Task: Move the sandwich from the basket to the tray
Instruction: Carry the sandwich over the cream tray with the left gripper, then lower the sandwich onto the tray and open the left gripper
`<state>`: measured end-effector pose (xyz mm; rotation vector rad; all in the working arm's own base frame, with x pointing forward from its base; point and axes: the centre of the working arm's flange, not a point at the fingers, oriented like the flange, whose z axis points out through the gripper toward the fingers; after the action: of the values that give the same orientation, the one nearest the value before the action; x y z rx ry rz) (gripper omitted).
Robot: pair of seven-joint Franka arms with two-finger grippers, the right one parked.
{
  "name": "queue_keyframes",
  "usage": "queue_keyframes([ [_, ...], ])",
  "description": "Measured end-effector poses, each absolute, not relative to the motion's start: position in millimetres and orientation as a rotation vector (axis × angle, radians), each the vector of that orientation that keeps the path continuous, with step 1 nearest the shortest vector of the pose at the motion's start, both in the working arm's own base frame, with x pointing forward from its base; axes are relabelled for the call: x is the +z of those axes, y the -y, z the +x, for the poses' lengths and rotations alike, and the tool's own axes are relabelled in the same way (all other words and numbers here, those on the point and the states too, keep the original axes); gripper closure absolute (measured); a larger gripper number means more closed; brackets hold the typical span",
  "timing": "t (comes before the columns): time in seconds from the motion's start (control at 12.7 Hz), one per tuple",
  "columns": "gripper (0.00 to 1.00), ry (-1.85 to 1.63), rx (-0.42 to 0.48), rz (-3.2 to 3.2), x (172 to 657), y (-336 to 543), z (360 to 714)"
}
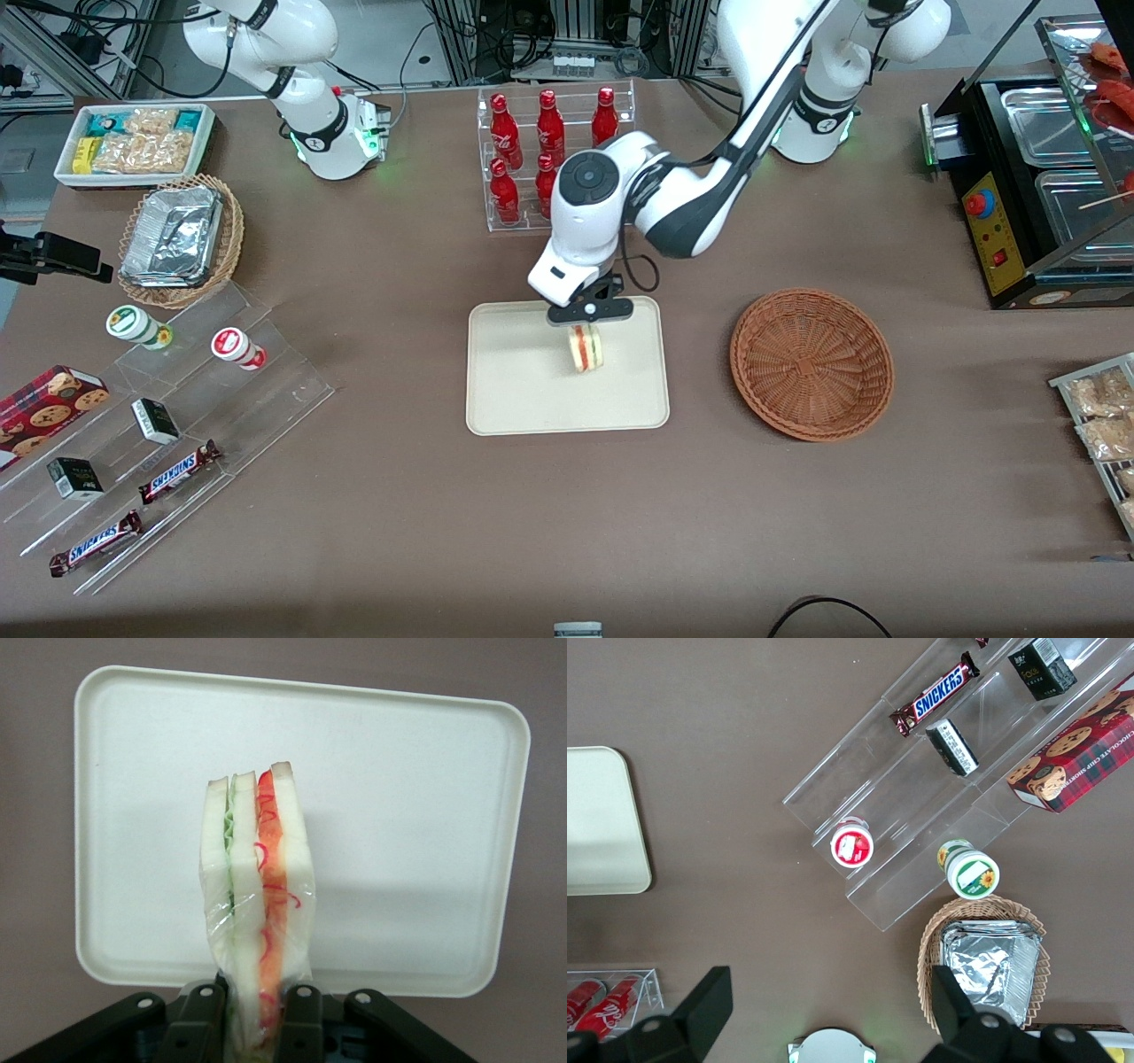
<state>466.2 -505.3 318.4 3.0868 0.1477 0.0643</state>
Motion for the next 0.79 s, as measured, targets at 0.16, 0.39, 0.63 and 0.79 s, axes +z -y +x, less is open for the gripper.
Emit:
queue_keyframes([
  [0.16, 0.82, -0.128, 0.075, 3.087, 299, 512, 468],
  [0.39, 0.82, -0.103, 0.111, 3.048, 286, 525, 466],
  [0.63, 0.82, -0.048, 0.121, 3.078, 267, 531, 460],
  [0.79, 0.82, -0.030, 0.116, 3.090, 256, 532, 457],
])
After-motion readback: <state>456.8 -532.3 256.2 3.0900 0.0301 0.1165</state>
